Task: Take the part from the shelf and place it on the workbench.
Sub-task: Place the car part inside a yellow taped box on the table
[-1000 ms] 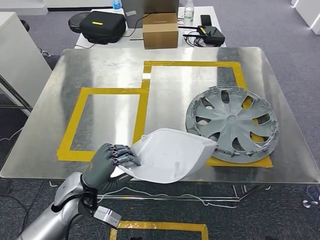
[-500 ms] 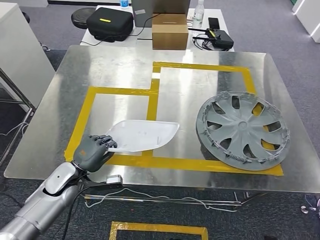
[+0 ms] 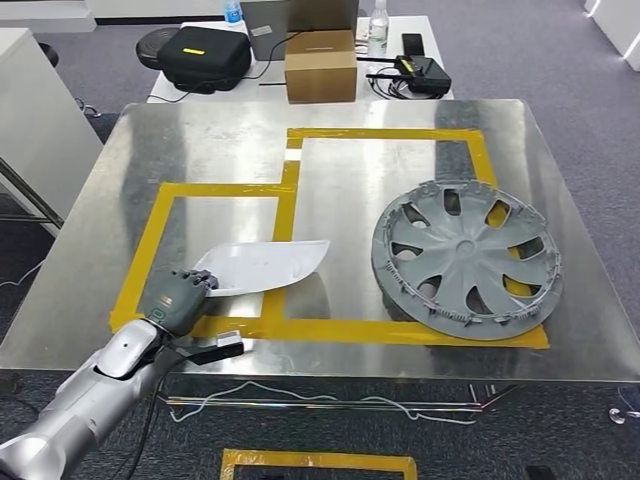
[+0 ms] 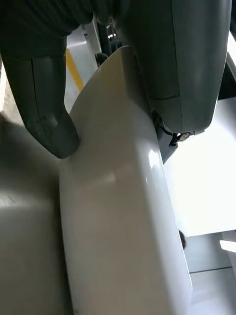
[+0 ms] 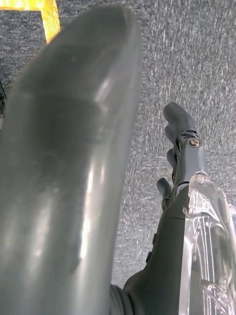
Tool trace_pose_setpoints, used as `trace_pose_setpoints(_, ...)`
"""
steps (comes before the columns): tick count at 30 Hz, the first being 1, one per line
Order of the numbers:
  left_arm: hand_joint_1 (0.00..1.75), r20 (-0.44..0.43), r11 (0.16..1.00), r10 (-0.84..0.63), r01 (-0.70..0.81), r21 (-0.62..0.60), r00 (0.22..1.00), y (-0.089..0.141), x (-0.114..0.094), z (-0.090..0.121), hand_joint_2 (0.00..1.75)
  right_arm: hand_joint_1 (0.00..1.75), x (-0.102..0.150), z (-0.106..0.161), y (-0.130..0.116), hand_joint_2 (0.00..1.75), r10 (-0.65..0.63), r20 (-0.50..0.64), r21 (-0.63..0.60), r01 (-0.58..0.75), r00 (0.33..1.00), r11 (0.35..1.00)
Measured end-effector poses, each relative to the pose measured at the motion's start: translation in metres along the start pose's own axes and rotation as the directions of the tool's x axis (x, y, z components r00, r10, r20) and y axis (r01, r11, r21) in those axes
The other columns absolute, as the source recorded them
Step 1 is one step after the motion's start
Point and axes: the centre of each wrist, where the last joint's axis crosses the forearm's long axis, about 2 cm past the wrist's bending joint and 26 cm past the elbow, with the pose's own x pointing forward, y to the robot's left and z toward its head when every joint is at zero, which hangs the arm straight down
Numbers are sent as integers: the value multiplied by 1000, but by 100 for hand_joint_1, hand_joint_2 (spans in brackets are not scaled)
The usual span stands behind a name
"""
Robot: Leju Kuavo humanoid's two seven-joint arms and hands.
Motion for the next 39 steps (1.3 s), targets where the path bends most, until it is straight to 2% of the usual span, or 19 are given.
trace_pose_setpoints(11,175,-93,999,-31,32,7,995,1,-14,-9,175,0,0,0,-1,0,0,1,-3,0,1000,1000)
trace_pose_setpoints(18,175,-165,1000,-16,15,-8,986,-1,-24,-6,175,0,0,0,0,0,-2,-2,-3,2,1000,1000)
trace_pose_setpoints(22,0,-187,1000,-16,15,-11,982,-1,-29,-5,175,0,0,0,0,0,-2,-4,-4,1,1000,1000)
trace_pose_setpoints(29,0,-203,1000,-29,26,-14,979,-2,-31,-4,175,0,0,0,0,0,-3,-2,-3,3,1000,1000)
trace_pose_setpoints(33,0,-226,999,-29,31,8,974,-1,-33,-6,0,0,0,0,0,0,-4,1,-3,4,1000,1000)
trace_pose_setpoints(39,0,-275,999,-11,24,43,961,2,-35,-8,0,0,-1,0,0,0,-6,1,-4,6,1000,1000)
